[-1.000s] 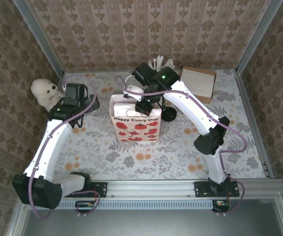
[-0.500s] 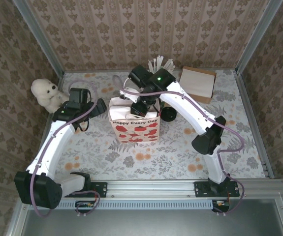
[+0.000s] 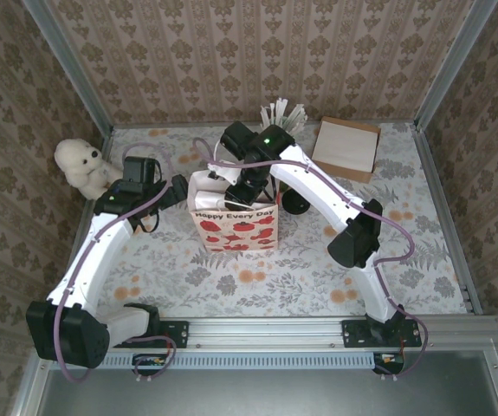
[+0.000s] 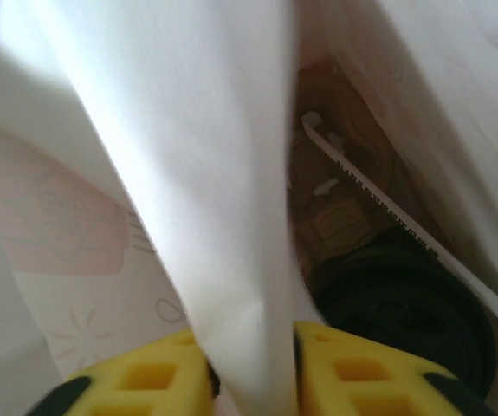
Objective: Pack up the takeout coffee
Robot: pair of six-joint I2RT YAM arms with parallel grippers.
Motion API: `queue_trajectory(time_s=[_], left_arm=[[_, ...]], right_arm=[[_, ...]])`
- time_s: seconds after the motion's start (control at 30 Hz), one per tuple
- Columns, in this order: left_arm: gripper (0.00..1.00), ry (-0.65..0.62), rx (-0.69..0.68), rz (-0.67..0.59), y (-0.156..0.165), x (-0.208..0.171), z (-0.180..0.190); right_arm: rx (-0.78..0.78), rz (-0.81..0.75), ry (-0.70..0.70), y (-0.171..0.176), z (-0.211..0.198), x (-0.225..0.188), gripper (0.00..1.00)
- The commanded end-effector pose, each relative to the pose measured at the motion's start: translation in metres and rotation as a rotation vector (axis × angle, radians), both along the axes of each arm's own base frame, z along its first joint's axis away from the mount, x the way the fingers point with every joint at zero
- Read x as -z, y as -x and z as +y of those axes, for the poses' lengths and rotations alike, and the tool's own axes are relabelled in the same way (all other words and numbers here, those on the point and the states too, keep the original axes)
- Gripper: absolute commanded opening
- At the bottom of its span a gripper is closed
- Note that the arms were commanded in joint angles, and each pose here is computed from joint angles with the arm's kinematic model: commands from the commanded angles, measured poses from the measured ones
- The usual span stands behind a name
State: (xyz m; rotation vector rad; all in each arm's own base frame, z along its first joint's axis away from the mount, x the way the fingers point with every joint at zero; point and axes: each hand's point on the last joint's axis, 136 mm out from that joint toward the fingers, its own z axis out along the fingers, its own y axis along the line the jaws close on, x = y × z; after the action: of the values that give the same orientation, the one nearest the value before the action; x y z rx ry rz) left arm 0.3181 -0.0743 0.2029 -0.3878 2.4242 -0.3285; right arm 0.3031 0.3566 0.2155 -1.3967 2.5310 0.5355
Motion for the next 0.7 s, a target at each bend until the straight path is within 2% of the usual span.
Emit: queue_trajectory(time_s=[0.0, 0.1, 0.23, 0.33, 0.47, 0.57, 0.67], left_arm=[[1.0, 0.014, 0.001, -0.003, -0.002, -0.003, -0.003], [1.0, 0.017, -0.002, 0.004, 0.001, -0.001, -0.002], [1.0, 0.018, -0.005, 0.023, 0.005, 0.006, -0.002], [1.0, 0.017, -0.006, 0.044, 0.008, 0.012, -0.002], [1.0, 0.029, -0.008, 0.063, 0.01, 0.017, -0.004], [1.0, 0.05, -0.004, 0.073, 0.012, 0.021, -0.009], [1.0, 0.057, 0.001, 0.086, 0.014, 0.025, -0.014]], right_arm=[[-0.003, -0.037, -0.082, 0.008, 0.004, -0.034, 0.39], [0.017, -0.077, -0.114, 0.003, 0.005, -0.044, 0.48], [0.051, -0.136, -0.104, -0.006, 0.002, -0.04, 0.51], [0.033, -0.121, -0.108, -0.004, 0.004, -0.029, 0.44], [0.016, -0.072, -0.074, -0.001, 0.008, -0.007, 0.29], [-0.012, -0.06, -0.05, 0.001, 0.01, 0.003, 0.25], [-0.015, -0.096, -0.065, -0.003, 0.011, -0.006, 0.25]])
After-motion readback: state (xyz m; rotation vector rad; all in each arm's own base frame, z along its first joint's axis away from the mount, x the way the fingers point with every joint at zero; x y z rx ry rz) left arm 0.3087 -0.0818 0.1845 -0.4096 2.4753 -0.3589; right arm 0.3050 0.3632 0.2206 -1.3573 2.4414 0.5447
